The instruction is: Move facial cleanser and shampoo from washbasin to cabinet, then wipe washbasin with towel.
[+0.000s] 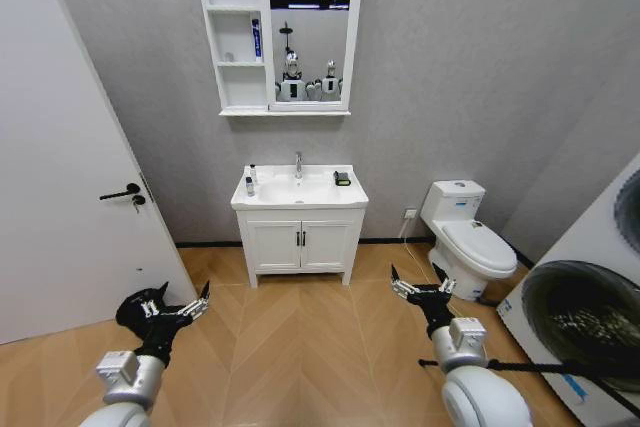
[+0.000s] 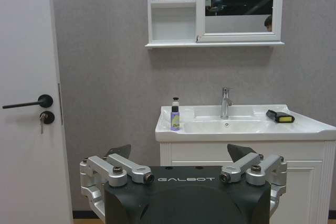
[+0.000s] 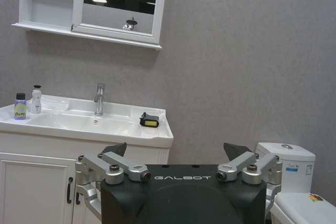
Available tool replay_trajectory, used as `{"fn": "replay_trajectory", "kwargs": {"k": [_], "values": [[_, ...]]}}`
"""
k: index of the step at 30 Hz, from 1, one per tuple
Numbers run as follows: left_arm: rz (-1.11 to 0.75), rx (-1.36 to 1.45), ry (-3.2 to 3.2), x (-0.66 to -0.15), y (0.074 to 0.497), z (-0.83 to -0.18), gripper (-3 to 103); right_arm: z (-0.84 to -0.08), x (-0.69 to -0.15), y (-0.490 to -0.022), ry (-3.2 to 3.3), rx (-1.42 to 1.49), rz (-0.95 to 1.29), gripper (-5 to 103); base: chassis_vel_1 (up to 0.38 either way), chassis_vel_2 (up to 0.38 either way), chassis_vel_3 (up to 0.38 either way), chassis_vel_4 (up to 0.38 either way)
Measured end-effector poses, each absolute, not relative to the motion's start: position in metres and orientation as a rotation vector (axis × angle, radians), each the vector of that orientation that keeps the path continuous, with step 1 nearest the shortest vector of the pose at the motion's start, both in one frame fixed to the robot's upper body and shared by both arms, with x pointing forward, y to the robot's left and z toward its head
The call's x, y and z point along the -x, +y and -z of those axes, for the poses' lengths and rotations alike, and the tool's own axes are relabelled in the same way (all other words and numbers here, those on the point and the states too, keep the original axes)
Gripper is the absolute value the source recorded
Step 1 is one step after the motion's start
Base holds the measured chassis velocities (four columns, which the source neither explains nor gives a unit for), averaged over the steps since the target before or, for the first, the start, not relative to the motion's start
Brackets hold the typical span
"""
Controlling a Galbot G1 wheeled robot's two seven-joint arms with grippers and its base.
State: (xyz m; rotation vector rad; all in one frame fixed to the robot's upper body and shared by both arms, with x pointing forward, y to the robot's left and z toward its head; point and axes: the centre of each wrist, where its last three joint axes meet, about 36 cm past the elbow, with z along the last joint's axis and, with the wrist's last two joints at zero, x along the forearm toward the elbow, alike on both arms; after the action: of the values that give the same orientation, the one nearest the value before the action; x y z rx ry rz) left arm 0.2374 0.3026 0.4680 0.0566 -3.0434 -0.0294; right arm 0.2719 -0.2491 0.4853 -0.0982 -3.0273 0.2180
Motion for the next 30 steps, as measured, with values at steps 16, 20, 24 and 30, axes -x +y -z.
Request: {"fn": "replay_trajectory", "kwargs": {"k": [16,20,24,30], "values": [[0.034,-0.082,-3.039,-0.237,0.291,-0.461,100,-0.482,-0.273,-0.25,-3.022,0.069,-0.223,100,0.0,0.0,0.0,0.0],[0.036,-0.084,-3.037,-0.235,0.292,-0.46,100,-0.481,-0.272,-0.251,-3.02,0.067,-0.226,100,-0.055,0.046,0.062,-0.067],[0.039,-0.084,-3.035,-0.235,0.293,-0.458,100,-0.48,-0.271,-0.251,-3.017,0.068,-0.226,100,-0.114,0.096,0.148,-0.137],[0.033,-0.084,-3.034,-0.235,0.293,-0.457,100,-0.481,-0.27,-0.251,-3.019,0.071,-0.222,100,-0.195,0.19,0.199,-0.182]]}}
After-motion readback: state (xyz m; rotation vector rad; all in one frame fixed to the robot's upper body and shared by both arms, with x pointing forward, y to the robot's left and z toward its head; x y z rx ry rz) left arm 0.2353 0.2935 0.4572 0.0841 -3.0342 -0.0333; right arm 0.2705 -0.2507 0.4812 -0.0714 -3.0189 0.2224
